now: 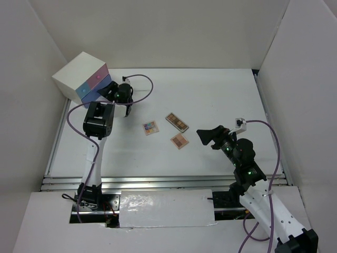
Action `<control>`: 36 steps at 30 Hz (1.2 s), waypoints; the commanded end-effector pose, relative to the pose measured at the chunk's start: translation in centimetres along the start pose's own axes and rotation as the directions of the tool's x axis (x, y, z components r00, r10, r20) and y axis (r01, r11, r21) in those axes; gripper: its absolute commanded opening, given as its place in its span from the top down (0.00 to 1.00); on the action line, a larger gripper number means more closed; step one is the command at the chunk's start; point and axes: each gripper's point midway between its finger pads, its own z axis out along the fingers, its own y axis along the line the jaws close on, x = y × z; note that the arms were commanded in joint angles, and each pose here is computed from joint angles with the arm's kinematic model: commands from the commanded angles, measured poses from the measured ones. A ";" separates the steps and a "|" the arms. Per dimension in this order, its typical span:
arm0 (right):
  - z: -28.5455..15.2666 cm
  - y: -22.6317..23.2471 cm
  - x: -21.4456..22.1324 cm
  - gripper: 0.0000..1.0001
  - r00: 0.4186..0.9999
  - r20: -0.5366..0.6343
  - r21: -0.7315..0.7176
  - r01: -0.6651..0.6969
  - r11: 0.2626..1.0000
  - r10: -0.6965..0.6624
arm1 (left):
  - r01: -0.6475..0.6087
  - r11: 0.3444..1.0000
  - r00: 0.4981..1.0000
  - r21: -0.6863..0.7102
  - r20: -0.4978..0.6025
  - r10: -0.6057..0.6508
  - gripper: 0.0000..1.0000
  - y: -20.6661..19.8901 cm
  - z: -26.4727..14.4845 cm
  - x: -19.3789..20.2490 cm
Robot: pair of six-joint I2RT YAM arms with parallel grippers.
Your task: Organize the makeup
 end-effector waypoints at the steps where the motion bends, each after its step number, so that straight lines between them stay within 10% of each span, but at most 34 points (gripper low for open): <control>1: 0.2 1.8 -1.0 0.00 0.999 0.032 -0.065 0.005 0.998 -0.003 | 0.061 0.998 0.998 -0.024 -0.004 -0.061 0.34 0.7 1.7 -0.4; 26: 0.5 2.1 -0.5 0.00 1.000 0.012 -0.076 -0.004 0.997 0.005 | 0.057 0.998 0.998 -0.035 -0.005 -0.057 0.49 0.4 3.5 -0.6; 36: 0.5 2.1 -0.4 0.00 1.000 0.008 -0.077 -0.006 0.997 0.007 | 0.050 0.998 0.999 -0.040 -0.020 -0.051 0.74 -0.1 3.8 -0.1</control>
